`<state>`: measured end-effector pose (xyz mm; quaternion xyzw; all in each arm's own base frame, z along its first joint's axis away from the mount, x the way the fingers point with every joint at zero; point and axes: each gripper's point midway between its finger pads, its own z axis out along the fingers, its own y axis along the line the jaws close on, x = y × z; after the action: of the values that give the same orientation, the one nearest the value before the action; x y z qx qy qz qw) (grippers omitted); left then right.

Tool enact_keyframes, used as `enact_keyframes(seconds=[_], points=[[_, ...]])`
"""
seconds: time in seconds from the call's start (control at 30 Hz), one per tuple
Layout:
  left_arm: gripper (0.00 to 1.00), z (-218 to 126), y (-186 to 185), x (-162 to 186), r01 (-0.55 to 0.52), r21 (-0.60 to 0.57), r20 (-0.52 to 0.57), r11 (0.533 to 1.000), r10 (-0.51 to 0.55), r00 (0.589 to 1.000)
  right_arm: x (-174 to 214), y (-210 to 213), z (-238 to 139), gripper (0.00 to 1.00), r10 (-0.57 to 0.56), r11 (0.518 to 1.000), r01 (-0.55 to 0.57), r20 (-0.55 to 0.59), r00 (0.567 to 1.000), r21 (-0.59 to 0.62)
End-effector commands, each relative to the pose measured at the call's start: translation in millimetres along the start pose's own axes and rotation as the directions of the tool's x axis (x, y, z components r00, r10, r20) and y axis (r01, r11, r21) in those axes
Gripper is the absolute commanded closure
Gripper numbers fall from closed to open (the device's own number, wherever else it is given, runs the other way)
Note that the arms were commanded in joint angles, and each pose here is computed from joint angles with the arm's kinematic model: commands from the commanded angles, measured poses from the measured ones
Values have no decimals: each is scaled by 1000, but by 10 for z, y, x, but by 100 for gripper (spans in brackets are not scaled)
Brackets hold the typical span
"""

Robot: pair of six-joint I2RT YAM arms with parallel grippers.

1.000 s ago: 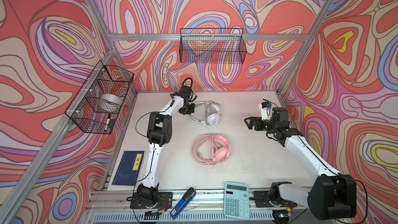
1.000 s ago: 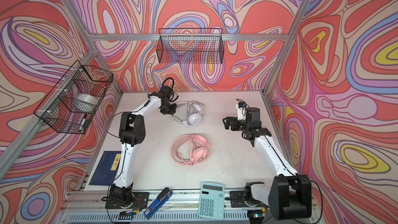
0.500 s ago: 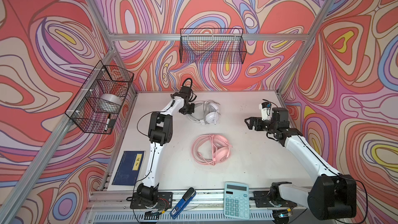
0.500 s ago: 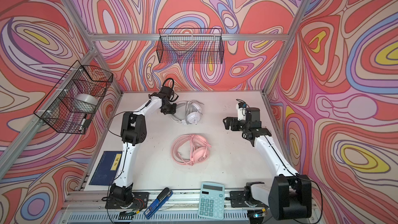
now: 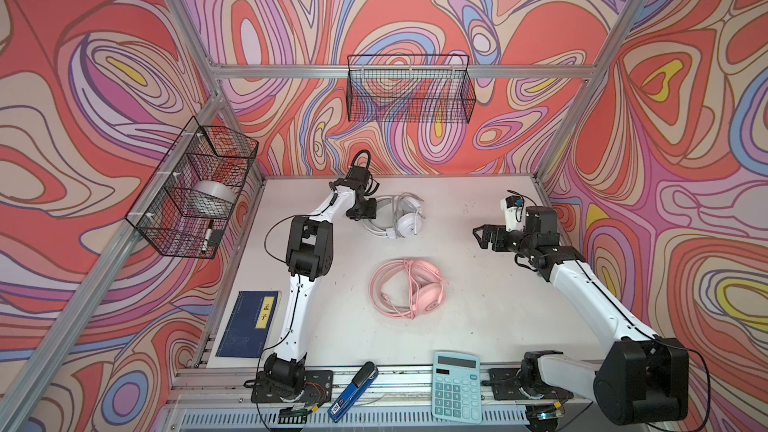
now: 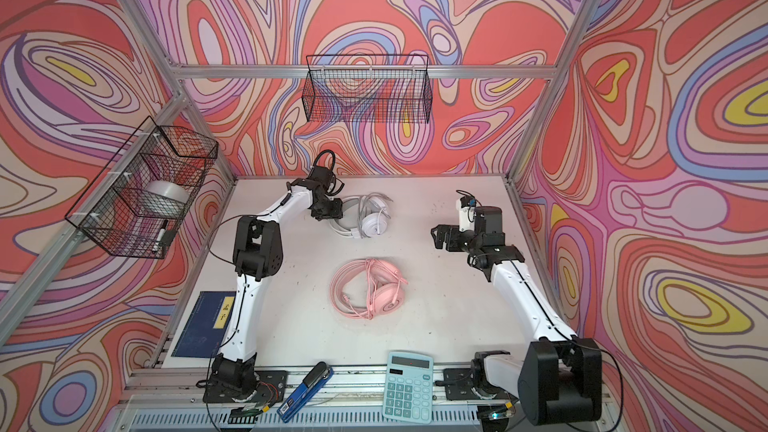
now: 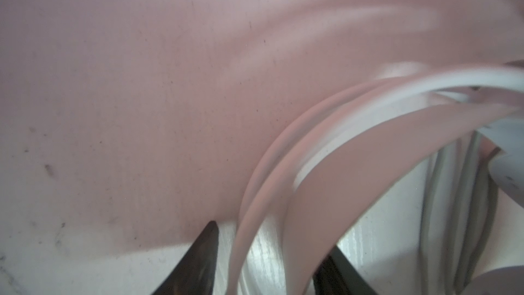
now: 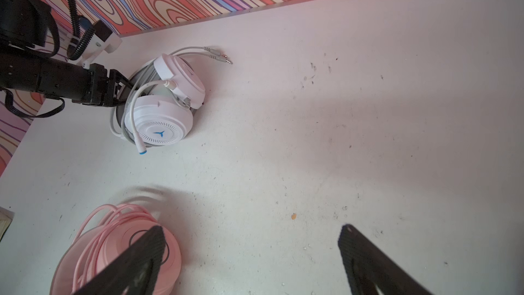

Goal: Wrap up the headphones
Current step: 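Open the left gripper to set the wrapped white headset on the table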

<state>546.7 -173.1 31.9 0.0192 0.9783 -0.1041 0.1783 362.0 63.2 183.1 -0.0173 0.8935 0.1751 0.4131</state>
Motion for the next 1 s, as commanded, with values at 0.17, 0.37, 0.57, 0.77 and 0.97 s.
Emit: enact_keyframes(seconds=[0.17, 0.37, 0.57, 0.77, 0.97], points=[[27, -103, 23, -20, 103, 26, 5, 994, -103, 995, -107, 65, -62, 1, -22, 1000, 22, 25, 999, -8], [20, -440, -48, -107, 132, 43, 46, 990, -134, 990, -158, 61, -98, 2, -63, 998, 63, 36, 997, 6], [3, -1294, -2, -224, 102, -12, 193, 995, -97, 976, -450, 22, -216, 1, -155, 986, 149, 83, 984, 74], [0, -2230, 185, -134, 60, -115, 485, 992, 3, 874, -718, 41, -248, 2, -104, 993, 90, 196, 975, 78], [0, -2544, 554, 336, 80, -249, 595, 965, 87, 799, -707, -238, -213, 2, -30, 983, -28, 305, 952, 182]])
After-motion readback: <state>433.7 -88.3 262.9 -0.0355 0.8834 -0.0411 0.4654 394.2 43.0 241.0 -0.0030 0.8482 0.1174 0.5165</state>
